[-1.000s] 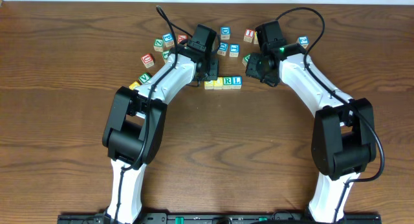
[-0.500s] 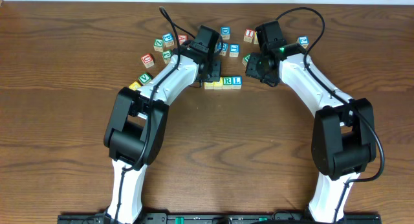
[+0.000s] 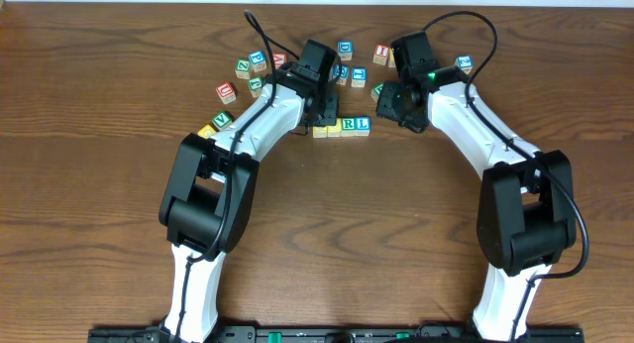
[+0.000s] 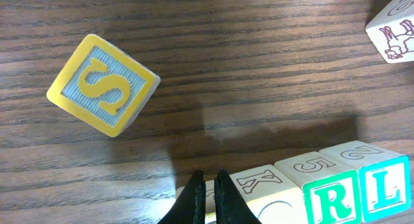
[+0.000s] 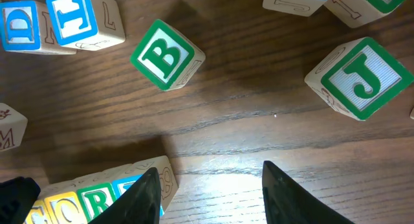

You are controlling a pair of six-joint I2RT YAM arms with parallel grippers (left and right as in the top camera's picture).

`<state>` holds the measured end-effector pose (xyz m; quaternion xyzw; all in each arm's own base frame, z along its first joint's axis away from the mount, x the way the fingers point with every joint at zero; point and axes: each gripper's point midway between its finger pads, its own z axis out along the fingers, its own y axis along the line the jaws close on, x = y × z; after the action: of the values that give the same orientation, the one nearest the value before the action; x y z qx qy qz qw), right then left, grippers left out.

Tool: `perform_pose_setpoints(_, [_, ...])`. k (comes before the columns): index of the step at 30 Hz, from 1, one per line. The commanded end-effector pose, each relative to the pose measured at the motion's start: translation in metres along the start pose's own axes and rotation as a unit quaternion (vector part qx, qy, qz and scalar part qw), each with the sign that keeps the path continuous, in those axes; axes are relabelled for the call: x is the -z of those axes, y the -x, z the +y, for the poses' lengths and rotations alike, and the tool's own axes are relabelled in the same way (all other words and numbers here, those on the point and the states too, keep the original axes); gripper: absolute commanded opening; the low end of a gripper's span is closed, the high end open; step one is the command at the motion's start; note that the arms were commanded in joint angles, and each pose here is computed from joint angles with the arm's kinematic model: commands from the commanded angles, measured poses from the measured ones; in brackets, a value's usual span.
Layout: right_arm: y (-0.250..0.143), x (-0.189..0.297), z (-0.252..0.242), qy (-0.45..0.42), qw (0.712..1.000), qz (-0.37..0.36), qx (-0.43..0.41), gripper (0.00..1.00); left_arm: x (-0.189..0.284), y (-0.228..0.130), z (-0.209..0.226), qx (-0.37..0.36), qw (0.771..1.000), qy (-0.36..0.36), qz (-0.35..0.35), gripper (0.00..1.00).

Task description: Spell out CORL

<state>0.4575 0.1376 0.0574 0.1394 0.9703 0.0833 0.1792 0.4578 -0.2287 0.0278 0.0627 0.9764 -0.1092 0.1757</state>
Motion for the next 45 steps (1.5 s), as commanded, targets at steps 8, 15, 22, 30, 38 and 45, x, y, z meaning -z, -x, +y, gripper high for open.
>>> perform_pose_setpoints(8, [0.003, 0.006, -0.003, -0.005, 1.000, -0.009, -0.008, 0.45, -0.008, -0.003, 0.004, -0.003, 1.000, 0.008, 0.004, 0.08])
perform_pose_setpoints(15, [0.002, 0.006, -0.004, -0.007, 1.000, -0.008, -0.007, 0.46, 0.022, 0.028, 0.015, 0.009, 1.000, 0.009, -0.028, 0.08])
perform_pose_setpoints(22, [0.003, 0.006, -0.004, -0.007, 1.000, -0.009, -0.008, 0.46, 0.055, 0.002, 0.051, 0.043, 0.998, 0.040, 0.036, 0.08])
perform_pose_setpoints(30, [0.003, 0.006, -0.004, -0.006, 1.000, -0.010, -0.008, 0.47, 0.046, -0.036, 0.044, 0.044, 0.994, 0.026, 0.100, 0.08])
perform_pose_setpoints(38, [0.003, 0.006, -0.004, -0.006, 1.000, -0.010, -0.008, 0.47, 0.043, -0.047, 0.019, 0.023, 0.993, 0.005, 0.113, 0.08])
perform_pose_setpoints(45, [0.003, 0.006, -0.004, -0.006, 1.000, -0.009, -0.008, 0.47, 0.038, -0.054, 0.005, 0.007, 0.994, 0.001, 0.113, 0.08])
